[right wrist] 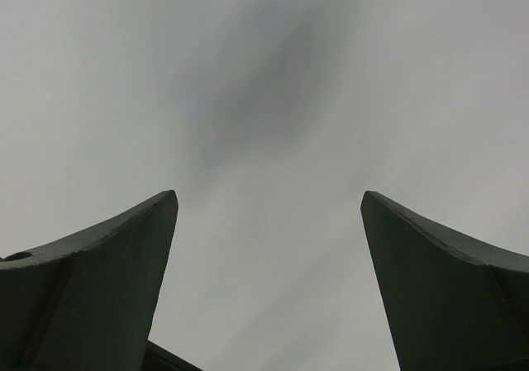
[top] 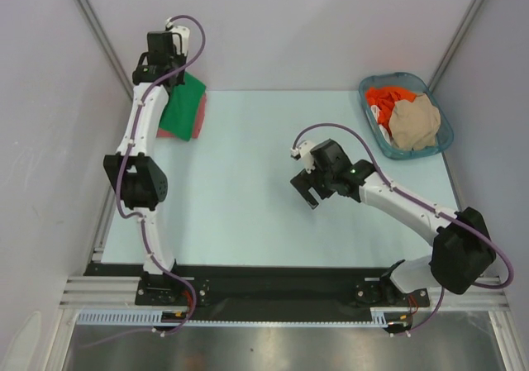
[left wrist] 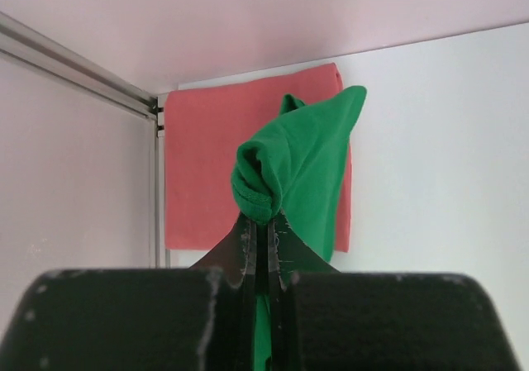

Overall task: Fold and stack the t-shirts
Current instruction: Neatly place the folded tshirt to the corner

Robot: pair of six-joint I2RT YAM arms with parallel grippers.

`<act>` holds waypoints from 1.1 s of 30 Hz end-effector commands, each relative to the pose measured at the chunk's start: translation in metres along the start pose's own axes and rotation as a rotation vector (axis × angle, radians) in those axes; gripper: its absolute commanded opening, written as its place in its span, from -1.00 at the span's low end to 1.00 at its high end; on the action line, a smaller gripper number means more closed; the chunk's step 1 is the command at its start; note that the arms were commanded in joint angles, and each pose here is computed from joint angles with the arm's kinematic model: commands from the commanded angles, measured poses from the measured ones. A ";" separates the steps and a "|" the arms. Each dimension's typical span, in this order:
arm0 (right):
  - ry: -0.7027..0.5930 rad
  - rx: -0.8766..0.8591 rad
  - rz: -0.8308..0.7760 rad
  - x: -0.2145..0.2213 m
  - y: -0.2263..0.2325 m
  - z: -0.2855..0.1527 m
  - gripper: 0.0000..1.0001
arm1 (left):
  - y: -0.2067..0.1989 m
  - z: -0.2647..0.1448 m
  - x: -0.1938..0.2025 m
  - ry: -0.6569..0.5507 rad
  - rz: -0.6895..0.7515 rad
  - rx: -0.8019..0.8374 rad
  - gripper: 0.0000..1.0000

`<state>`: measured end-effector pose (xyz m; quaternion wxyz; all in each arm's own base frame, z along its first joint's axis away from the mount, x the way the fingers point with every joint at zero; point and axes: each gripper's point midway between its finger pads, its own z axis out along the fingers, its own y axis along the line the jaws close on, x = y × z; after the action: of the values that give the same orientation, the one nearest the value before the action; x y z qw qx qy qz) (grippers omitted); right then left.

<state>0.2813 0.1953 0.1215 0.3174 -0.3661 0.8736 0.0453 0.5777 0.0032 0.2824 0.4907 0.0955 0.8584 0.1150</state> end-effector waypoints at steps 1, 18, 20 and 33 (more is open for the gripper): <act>-0.077 -0.008 0.005 -0.029 -0.003 -0.002 0.99 | 0.017 -0.011 -0.033 -0.092 0.003 -0.040 -0.99; -0.079 -0.016 0.021 -0.028 -0.002 0.003 0.99 | 0.008 -0.038 -0.079 -0.250 -0.162 0.075 -0.99; -0.084 -0.014 0.023 -0.030 -0.002 0.003 0.99 | 0.003 -0.030 -0.073 -0.234 -0.182 0.087 -0.99; -0.067 -0.009 0.035 -0.025 -0.003 0.007 0.99 | -0.007 0.014 -0.045 -0.188 -0.228 0.146 -0.99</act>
<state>0.2895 0.2037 0.1240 0.3258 -0.3620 0.8714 0.0593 0.5984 -0.0197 0.3008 0.5418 0.0550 0.8387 0.0069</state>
